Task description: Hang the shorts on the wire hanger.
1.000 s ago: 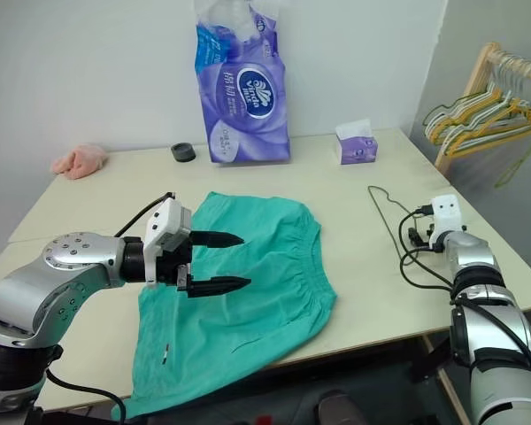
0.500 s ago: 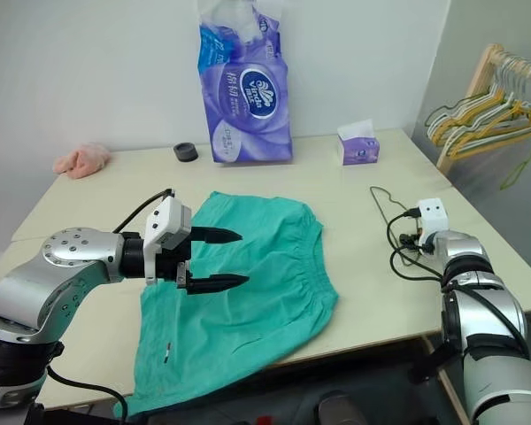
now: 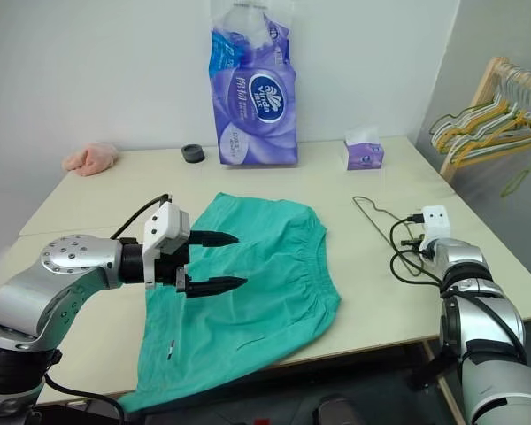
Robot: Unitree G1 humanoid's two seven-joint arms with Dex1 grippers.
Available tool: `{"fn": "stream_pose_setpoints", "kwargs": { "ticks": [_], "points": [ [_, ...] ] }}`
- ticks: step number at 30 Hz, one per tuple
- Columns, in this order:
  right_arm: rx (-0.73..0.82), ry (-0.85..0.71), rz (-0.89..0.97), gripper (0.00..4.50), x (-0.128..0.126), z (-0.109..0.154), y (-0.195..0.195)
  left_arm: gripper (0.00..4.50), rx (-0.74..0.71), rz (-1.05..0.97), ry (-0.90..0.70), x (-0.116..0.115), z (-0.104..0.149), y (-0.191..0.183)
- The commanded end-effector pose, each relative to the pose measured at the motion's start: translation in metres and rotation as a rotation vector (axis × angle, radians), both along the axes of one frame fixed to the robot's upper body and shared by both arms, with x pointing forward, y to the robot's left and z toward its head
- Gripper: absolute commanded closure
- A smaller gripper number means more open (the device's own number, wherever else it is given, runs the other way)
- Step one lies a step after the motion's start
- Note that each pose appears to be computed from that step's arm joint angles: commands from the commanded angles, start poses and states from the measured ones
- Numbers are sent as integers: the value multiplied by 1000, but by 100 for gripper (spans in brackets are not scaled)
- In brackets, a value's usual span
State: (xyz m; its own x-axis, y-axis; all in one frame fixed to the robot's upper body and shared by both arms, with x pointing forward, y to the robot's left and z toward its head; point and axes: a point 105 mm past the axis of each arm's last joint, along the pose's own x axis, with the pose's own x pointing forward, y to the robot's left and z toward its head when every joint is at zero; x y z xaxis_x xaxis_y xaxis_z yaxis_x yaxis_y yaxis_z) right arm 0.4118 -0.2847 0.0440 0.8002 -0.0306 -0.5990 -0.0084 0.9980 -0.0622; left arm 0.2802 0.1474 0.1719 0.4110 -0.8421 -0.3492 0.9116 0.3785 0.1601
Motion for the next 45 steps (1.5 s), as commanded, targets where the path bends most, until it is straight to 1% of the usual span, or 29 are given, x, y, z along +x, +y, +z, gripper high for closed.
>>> {"fn": "stream_pose_setpoints", "kwargs": {
  "ticks": [1,3,5,10,13,17,19,23,26,27,28,32,34,42,45],
  "points": [
    [55,-43,35,445,6,9,8,0,-18,84,-82,12,15,11],
    [41,-79,89,445,11,21,12,0,-22,124,-100,17,17,16],
    [78,-76,117,445,11,26,15,0,-36,128,-90,17,18,17],
    [39,-56,211,445,5,28,14,0,-27,26,-28,1,10,9],
    [13,-59,241,445,1,31,12,0,-18,-6,-11,-4,7,7],
    [-26,-62,256,445,-3,32,6,0,-12,-14,-5,-6,4,6],
    [-20,-63,232,445,-5,31,4,0,-18,-6,-16,-3,5,5],
    [-3,-37,217,445,-11,21,3,0,-15,-17,-16,-4,4,3],
    [2,-47,221,371,-11,21,5,0,-13,-25,-11,-5,4,3],
    [9,-49,221,336,-11,22,6,0,-14,-26,-10,-5,4,2],
    [15,-50,220,311,-10,22,6,0,-15,-27,-9,-5,4,2],
    [6,-33,209,166,-8,21,9,0,-7,-41,-7,-7,3,1],
    [-4,-4,192,105,-7,18,7,0,-2,-48,-8,-8,2,0],
    [-25,136,205,105,-16,-1,1,0,1,-66,-14,-8,2,-5],
    [-73,200,217,161,-24,-14,-5,0,1,-69,-16,-9,2,-6]
  ]
}}
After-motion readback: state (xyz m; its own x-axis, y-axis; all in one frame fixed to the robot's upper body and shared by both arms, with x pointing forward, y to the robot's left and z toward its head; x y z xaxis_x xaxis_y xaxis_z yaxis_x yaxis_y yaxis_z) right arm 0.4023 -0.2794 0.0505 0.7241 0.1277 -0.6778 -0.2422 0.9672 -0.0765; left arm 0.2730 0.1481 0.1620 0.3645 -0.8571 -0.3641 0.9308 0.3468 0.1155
